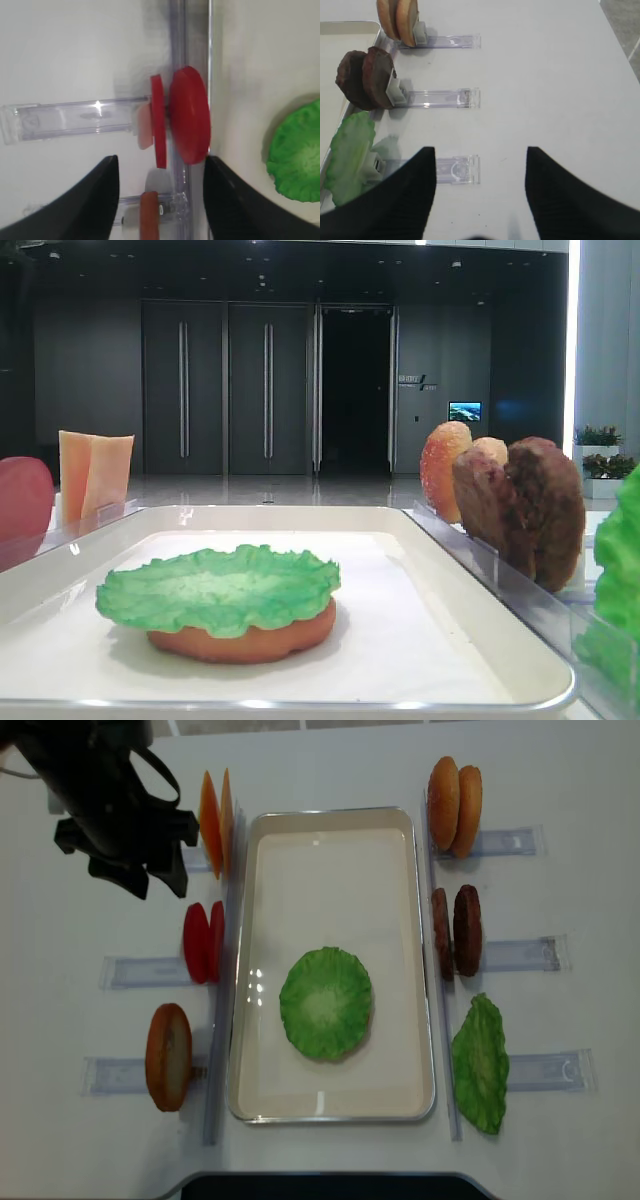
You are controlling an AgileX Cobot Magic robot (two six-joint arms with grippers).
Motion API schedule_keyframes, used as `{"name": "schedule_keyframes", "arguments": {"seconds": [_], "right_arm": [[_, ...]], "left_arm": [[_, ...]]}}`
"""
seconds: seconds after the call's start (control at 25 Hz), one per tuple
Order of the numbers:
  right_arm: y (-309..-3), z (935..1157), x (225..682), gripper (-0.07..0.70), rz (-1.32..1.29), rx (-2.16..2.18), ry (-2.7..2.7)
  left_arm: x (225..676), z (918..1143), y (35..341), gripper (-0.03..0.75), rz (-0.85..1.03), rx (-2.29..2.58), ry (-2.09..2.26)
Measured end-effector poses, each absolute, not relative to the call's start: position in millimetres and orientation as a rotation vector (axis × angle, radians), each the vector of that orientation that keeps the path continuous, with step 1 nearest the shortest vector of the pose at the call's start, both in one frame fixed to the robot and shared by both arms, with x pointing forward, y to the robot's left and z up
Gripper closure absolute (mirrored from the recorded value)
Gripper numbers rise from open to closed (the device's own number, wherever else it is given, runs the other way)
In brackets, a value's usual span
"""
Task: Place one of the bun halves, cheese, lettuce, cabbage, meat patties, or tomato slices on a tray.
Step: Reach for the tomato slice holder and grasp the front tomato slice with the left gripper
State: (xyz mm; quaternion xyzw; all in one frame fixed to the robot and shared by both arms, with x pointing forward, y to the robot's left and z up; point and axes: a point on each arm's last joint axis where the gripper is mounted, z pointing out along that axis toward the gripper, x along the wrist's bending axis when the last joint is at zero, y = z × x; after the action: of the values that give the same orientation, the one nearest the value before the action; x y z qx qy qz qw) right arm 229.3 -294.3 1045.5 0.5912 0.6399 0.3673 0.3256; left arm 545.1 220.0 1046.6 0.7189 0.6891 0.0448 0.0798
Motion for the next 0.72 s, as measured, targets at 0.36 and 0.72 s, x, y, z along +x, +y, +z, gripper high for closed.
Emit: {"name": "schedule_keyframes", "arguments": {"seconds": [0.36, 0.72], "right_arm": [[-294.3, 1045.5, 229.3, 0.222, 0.963, 1.55, 1.677], [-294.3, 1045.5, 229.3, 0.223, 0.963, 1.55, 1.677]], "left_arm": [[540.2, 1043.3, 196.5, 0.303, 0.12, 2.147, 2.068], [552.7, 1014.4, 189.4, 0.303, 0.037, 2.147, 2.132]]}}
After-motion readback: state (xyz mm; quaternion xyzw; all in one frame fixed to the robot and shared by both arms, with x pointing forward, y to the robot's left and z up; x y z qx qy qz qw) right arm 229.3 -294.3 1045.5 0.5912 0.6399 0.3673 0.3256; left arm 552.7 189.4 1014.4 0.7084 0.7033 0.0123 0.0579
